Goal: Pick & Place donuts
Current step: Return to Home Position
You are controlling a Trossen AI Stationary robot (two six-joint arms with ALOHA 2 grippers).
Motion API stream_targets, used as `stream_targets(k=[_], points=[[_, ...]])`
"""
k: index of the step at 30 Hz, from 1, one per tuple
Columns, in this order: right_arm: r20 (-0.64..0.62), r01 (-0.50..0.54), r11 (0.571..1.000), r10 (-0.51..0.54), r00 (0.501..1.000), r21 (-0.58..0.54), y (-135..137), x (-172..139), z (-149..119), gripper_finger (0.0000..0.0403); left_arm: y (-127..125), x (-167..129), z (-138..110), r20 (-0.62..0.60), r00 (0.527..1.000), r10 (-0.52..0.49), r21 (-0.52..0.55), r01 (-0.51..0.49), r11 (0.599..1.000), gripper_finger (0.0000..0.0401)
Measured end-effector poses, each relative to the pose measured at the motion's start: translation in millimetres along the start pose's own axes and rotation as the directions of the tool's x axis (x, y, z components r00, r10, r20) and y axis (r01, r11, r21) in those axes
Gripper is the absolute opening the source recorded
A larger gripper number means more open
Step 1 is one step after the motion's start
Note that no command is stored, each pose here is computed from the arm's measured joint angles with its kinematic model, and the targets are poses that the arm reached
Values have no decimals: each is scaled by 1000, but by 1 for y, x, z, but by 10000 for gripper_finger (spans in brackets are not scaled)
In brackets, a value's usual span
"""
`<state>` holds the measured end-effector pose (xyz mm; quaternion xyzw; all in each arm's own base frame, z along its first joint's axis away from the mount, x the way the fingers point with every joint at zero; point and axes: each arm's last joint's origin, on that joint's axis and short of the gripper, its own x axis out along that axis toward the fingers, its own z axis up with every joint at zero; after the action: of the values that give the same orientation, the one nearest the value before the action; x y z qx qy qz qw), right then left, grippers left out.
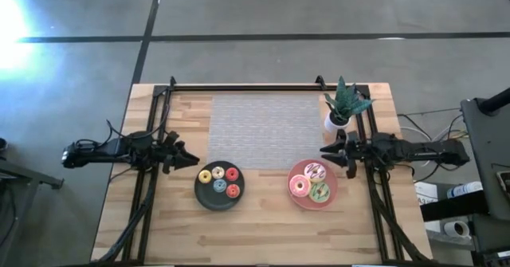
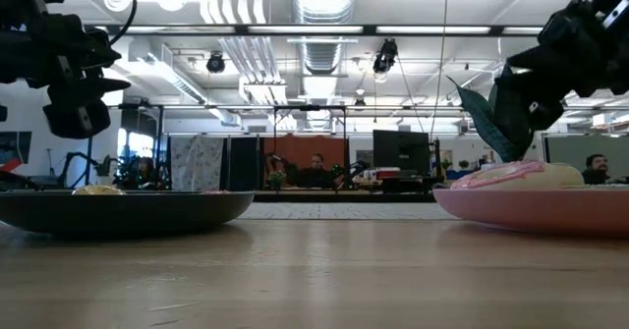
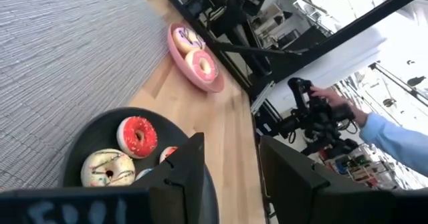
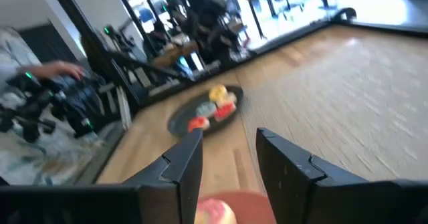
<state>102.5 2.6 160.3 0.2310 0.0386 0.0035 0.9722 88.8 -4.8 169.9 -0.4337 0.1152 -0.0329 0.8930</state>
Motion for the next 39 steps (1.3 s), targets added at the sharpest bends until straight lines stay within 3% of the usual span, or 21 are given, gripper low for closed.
stream_targets(k=[7,23,34,37,39], points=[[102,-51,999,51,993,-2,4,-6,8,132,1,0,0,-2,1000,2,0,-2,1000,119],[87,-42,999,42,995,-2,3,-5,7,132,1,1,-1,-1,1000,2,0,-2,1000,119],[88,-43,999,43,995,-2,4,-5,7,132,-3,5,3,94,988,-118,30,116,993,119],[88,-43,999,43,995,-2,3,-5,7,132,-3,5,2,70,987,-144,94,137,986,119],[88,-43,999,43,995,-2,3,-5,7,132,-4,5,2,80,981,-179,249,154,956,119]])
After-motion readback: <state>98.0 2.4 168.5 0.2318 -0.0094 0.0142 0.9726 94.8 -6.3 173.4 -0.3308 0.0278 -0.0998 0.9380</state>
